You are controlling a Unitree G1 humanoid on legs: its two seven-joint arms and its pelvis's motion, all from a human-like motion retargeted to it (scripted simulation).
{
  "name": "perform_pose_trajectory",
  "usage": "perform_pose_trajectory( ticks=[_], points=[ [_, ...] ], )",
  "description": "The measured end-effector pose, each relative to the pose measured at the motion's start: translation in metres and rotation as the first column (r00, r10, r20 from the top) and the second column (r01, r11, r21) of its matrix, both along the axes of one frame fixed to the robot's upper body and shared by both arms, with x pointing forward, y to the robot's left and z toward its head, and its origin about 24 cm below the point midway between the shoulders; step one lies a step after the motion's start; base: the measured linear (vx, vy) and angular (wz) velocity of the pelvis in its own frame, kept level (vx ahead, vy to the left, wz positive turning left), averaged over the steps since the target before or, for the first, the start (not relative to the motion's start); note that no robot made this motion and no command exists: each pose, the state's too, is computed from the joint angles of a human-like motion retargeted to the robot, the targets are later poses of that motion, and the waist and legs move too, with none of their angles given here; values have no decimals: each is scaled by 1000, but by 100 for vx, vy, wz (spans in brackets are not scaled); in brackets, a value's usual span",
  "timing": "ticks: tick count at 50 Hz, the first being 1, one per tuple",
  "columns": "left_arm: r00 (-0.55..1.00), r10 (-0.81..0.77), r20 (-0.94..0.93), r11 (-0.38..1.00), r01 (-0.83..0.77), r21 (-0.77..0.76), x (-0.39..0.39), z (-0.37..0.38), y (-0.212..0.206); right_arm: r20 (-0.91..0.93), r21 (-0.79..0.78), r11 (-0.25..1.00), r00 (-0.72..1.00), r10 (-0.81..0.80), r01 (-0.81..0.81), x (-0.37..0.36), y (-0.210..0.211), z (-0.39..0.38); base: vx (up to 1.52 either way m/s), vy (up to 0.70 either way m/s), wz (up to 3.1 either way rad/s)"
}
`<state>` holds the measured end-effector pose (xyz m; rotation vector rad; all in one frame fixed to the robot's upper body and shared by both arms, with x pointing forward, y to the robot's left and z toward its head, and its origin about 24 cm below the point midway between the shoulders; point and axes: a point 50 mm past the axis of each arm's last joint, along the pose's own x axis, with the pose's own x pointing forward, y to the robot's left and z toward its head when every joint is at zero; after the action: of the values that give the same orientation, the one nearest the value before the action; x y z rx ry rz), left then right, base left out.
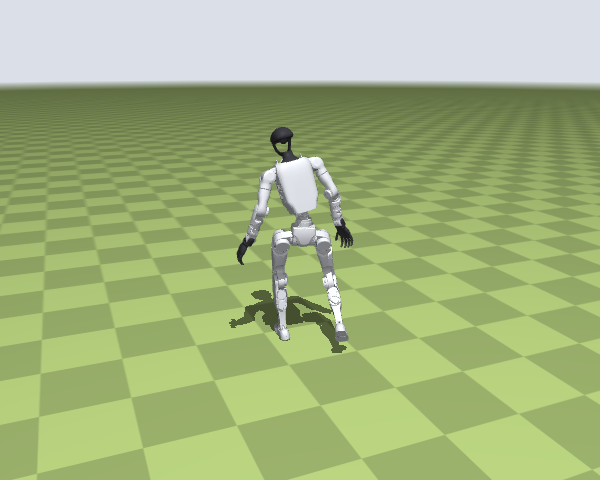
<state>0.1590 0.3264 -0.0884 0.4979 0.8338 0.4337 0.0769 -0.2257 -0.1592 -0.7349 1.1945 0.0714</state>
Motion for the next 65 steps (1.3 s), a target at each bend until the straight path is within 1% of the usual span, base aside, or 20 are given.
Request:
perform_pose_trajectory(
  ticks=[4,7,10,13,15,18,23,27,33,35,37,40,42,46,50,54,57,60,62,65],
  points=[
    [912,-240,332,967,255,-2,73,52,-38,168,49,999,985,-30,22,47,2,14,46,21,95],
    [794,-387,469,910,410,57,104,93,-55,268,150,986,957,-109,70,73,2,25,50,-5,36],
    [677,-474,563,867,470,166,140,141,-65,377,247,960,900,-219,130,109,6,42,43,-17,-16],
    [627,-474,618,872,434,228,164,167,-77,485,236,963,843,-234,131,139,5,62,33,34,23],
    [627,-461,629,883,396,252,172,174,-80,564,213,972,799,-208,103,159,5,79,25,34,67],
    [676,-466,570,885,370,284,182,172,-74,651,239,968,726,-220,79,187,7,104,25,8,79],
    [753,-560,345,827,492,271,162,128,-63,642,341,931,692,-331,129,182,3,104,25,0,71],
    [803,-545,239,838,515,180,128,87,-54,611,367,914,697,-375,171,171,-1,95,15,1,19],
    [929,-370,19,929,368,44,56,19,-33,541,354,895,722,-432,271,151,-8,77,6,0,-24],
    [958,-274,-85,961,275,3,21,-5,-26,508,325,903,754,-417,280,144,-8,69,1,-3,-83],
    [969,-155,-192,988,148,-47,-21,-27,-22,480,261,936,810,-339,236,138,-6,62,1,-3,-105],
    [932,25,-361,992,-68,-107,-89,-53,-24,432,128,987,890,-148,102,131,-6,55,3,-3,-116],
    [878,112,-466,975,-188,-121,-132,-63,-31,402,64,997,914,-63,40,124,-7,51,4,-7,-113],
    [757,198,-623,928,-349,-128,-200,-72,-57,356,45,998,932,-67,55,107,-10,42,2,-12,-129],
    [716,167,-678,890,-405,-208,-233,-78,-96,313,45,995,945,-95,85,88,-16,34,-3,-15,-112],
    [804,36,-593,858,-328,-394,-217,-84,-133,290,45,997,954,-69,58,79,-27,34,-5,-15,-34],
    [869,-119,-480,871,-140,-471,-182,-86,-142,293,53,994,950,-103,91,71,-34,35,-4,-15,41],
    [880,-282,-383,910,118,-398,-138,-81,-130,292,12,992,949,-123,125,57,-41,32,3,-7,35],
    [886,-328,-327,925,232,-300,-106,-74,-118,265,-37,990,957,-121,135,44,-47,28,7,0,17],
    [937,-289,-197,949,254,-187,-59,-57,-99,226,-59,985,963,-146,163,30,-53,25,11,4,-17]
  ],
)
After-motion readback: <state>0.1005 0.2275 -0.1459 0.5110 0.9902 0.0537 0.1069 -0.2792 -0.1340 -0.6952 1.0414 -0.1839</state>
